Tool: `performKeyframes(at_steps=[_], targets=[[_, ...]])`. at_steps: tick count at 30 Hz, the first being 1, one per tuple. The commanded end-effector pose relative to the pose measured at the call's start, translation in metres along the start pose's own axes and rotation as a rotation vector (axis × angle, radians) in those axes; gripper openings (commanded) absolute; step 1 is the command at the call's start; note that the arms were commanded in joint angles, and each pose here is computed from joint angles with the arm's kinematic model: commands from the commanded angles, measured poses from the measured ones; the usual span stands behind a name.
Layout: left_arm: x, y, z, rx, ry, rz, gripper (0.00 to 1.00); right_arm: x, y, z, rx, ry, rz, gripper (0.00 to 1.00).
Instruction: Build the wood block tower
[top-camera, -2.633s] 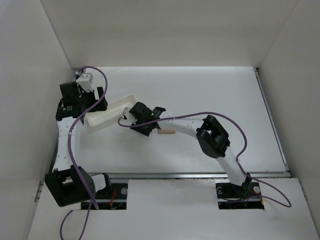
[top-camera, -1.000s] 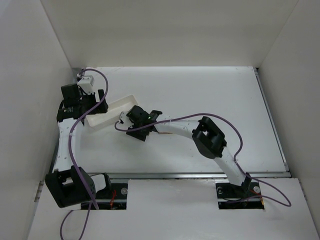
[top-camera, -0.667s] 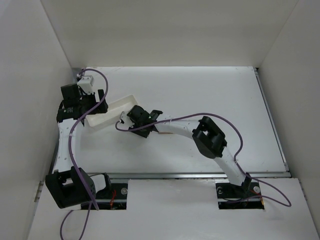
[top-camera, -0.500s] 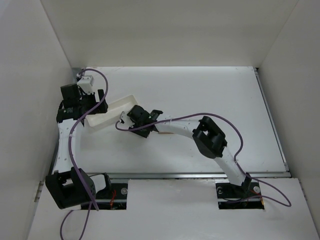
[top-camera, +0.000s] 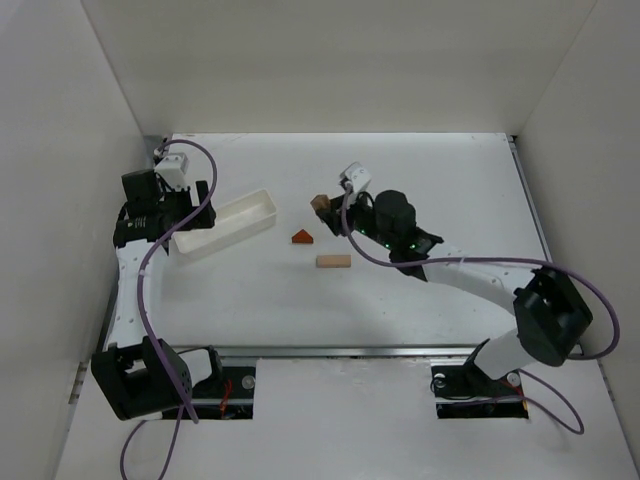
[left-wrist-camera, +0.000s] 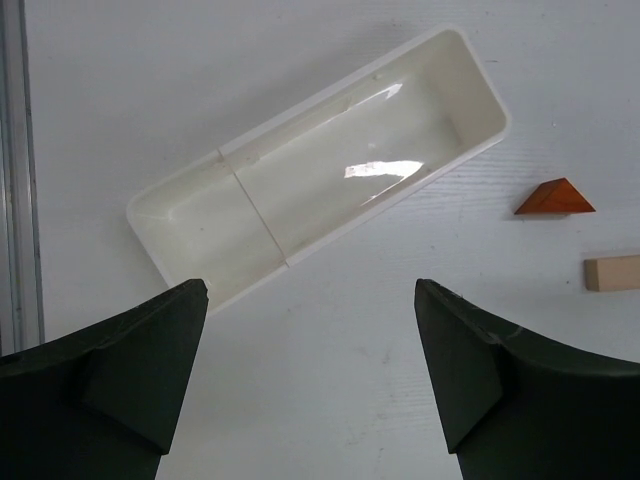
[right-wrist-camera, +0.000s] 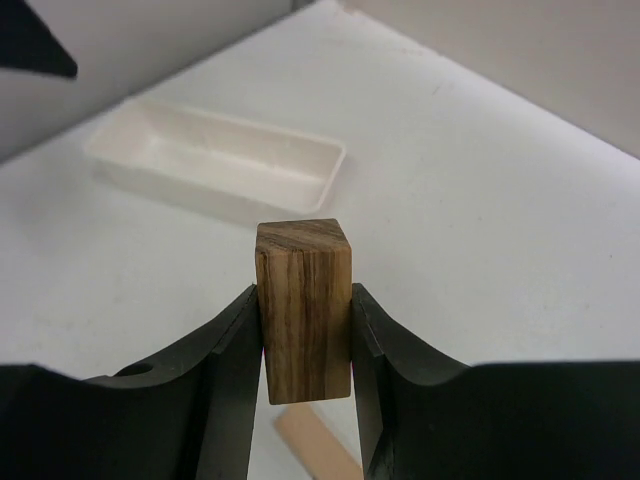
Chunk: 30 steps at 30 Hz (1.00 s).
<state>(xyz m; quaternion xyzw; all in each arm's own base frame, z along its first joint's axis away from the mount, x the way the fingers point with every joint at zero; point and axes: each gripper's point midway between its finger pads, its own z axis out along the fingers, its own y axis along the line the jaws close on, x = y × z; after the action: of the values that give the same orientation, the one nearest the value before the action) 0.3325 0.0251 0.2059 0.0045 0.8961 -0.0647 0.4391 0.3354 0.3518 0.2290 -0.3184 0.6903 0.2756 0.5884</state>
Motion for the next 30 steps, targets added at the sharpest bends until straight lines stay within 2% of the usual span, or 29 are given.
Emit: performKeyframes(at_steps=[1, 3, 4, 7, 9, 12, 13, 14, 17, 18, 21, 23, 24, 26, 30], targets=[[-0.005, -0.001, -0.006, -0.003, -0.03, 0.012, 0.83, -0.035, -0.003, 0.0, -0.001, -0.266, 0.159, 0.0], [-0.009, -0.004, -0.008, 0.008, -0.041, 0.015, 0.83, -0.034, -0.001, -0.004, -0.023, -0.315, 0.251, 0.0], [-0.006, -0.005, -0.006, 0.019, -0.024, 0.01, 0.83, -0.042, -0.003, -0.014, -0.04, -0.405, 0.262, 0.0], [-0.007, -0.015, -0.008, 0.077, -0.013, 0.019, 0.83, -0.044, 0.0, -0.022, -0.116, -0.493, 0.296, 0.0], [-0.012, -0.032, -0.011, 0.155, -0.024, 0.12, 0.83, -0.041, -0.003, -0.025, -0.141, -0.494, 0.308, 0.0], [-0.022, -0.089, -0.029, 0.356, -0.065, 0.345, 0.84, -0.044, 0.004, -0.033, -0.231, -0.504, 0.307, 0.0], [-0.023, -0.107, -0.035, 0.418, -0.075, 0.407, 0.86, -0.042, 0.011, -0.033, -0.271, -0.495, 0.324, 0.0], [-0.023, -0.144, -0.05, 0.549, -0.088, 0.496, 0.88, -0.045, 0.01, -0.036, -0.289, -0.503, 0.326, 0.0], [-0.027, -0.196, -0.066, 0.72, -0.143, 0.671, 0.93, -0.041, 0.015, -0.04, -0.358, -0.494, 0.311, 0.0], [-0.011, -0.221, -0.067, 0.807, -0.085, 0.724, 0.94, -0.036, 0.017, -0.038, -0.363, -0.471, 0.317, 0.0], [0.007, -0.268, -0.069, 0.898, -0.014, 0.918, 0.94, -0.033, 0.016, -0.037, -0.354, -0.452, 0.306, 0.0], [0.01, -0.284, -0.072, 0.936, -0.012, 0.996, 0.94, -0.03, 0.016, -0.035, -0.35, -0.428, 0.286, 0.0], [0.0, -0.291, -0.076, 0.959, -0.047, 1.006, 0.94, -0.032, 0.015, -0.037, -0.342, -0.429, 0.255, 0.0], [-0.003, -0.294, -0.072, 0.974, -0.052, 1.05, 0.94, -0.032, 0.012, -0.037, -0.321, -0.415, 0.236, 0.0], [-0.017, -0.292, -0.073, 0.986, -0.14, 1.157, 0.94, -0.031, 0.015, -0.047, -0.318, -0.396, 0.177, 0.0]])
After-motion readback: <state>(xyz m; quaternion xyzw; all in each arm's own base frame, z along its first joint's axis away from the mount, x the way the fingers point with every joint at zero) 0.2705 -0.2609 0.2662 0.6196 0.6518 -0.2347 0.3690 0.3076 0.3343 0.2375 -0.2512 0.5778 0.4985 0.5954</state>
